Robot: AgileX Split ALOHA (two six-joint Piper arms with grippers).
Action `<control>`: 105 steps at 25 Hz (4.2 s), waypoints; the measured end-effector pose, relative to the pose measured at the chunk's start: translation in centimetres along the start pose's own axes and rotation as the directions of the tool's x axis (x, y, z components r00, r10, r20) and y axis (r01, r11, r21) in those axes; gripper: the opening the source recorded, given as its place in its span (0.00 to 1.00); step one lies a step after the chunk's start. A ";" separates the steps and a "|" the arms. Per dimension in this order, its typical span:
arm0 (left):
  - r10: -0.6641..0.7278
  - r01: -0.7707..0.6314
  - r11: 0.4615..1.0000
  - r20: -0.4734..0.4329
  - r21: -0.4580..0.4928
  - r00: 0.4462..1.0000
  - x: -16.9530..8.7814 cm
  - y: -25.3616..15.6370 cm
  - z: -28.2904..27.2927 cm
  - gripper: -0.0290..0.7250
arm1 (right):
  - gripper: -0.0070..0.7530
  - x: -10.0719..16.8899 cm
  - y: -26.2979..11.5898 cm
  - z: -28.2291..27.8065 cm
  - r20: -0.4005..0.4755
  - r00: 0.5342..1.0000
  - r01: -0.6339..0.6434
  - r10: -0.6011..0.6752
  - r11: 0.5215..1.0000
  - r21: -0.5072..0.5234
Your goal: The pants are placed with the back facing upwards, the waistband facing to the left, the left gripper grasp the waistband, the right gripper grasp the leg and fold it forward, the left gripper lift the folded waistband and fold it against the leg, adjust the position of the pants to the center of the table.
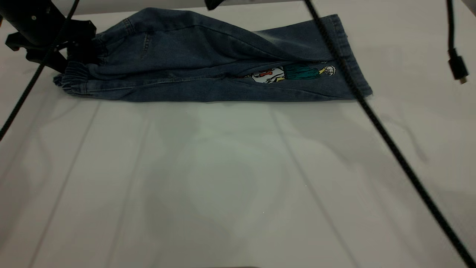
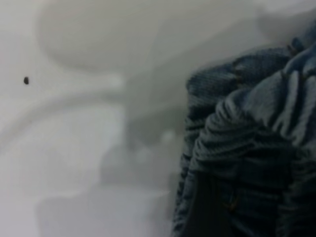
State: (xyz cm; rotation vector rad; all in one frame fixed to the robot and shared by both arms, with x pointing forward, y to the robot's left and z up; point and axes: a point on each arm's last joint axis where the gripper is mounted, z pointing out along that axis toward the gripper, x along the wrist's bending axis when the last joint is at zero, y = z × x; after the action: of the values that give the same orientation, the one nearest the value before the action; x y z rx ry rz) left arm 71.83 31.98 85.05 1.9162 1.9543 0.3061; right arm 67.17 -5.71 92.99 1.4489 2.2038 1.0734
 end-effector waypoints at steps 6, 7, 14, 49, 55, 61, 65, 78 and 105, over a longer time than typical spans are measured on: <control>-0.009 0.009 1.000 -0.004 -0.016 1.000 0.1 0.1 0.4 0.39 | 0.76 -0.2 -1.4 2.2 0.018 1.000 -0.018 0.018 1.000 -0.019; -0.016 0.016 1.000 -0.002 -0.021 1.000 0.2 0.1 0.4 0.32 | 0.76 -0.3 -1.6 2.5 0.023 0.999 -0.021 0.022 0.999 -0.028; -0.056 0.056 0.998 0.019 -0.031 0.998 0.2 0.3 0.3 0.14 | 0.76 -0.3 -2.7 4.4 0.048 0.998 -0.037 0.041 0.996 -0.084; 0.305 -0.270 0.937 0.140 -0.224 0.942 -10.0 7.4 -15.9 0.13 | 0.69 8.1 -5.2 4.2 -0.108 0.992 0.078 -0.070 0.994 0.070; 0.371 -0.330 0.916 0.172 -0.229 0.912 -13.4 7.1 -16.7 0.13 | 0.69 7.5 2.1 -5.6 -0.170 0.982 0.084 -0.077 0.996 0.032; 0.458 -0.407 0.880 0.215 -0.244 0.862 -18.5 5.9 -16.8 0.13 | 0.69 2.8 6.9 -15.4 -0.141 0.989 0.035 -0.038 0.999 -0.026; 0.526 -0.465 0.844 0.247 -0.265 0.814 -22.8 4.4 -17.0 0.13 | 0.69 0.5 8.8 -21.3 -0.105 0.994 0.008 -0.020 0.994 -0.110; 0.716 -0.654 0.698 0.323 -0.291 0.619 -36.1 -4.2 -9.7 0.13 | 0.69 0.7 8.4 -23.6 -0.128 0.991 0.020 -0.028 0.998 -0.063; 0.805 -0.811 0.585 0.133 -0.019 0.578 -34.9 -4.3 -5.8 0.74 | 0.69 1.0 8.1 -24.1 -0.147 0.989 0.024 -0.026 1.000 -0.017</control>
State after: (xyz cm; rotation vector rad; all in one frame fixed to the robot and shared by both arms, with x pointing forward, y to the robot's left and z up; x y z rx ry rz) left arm 65.28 -2.26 92.62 2.6828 0.8546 0.3607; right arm 57.60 -13.35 115.29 1.3722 2.3009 1.2221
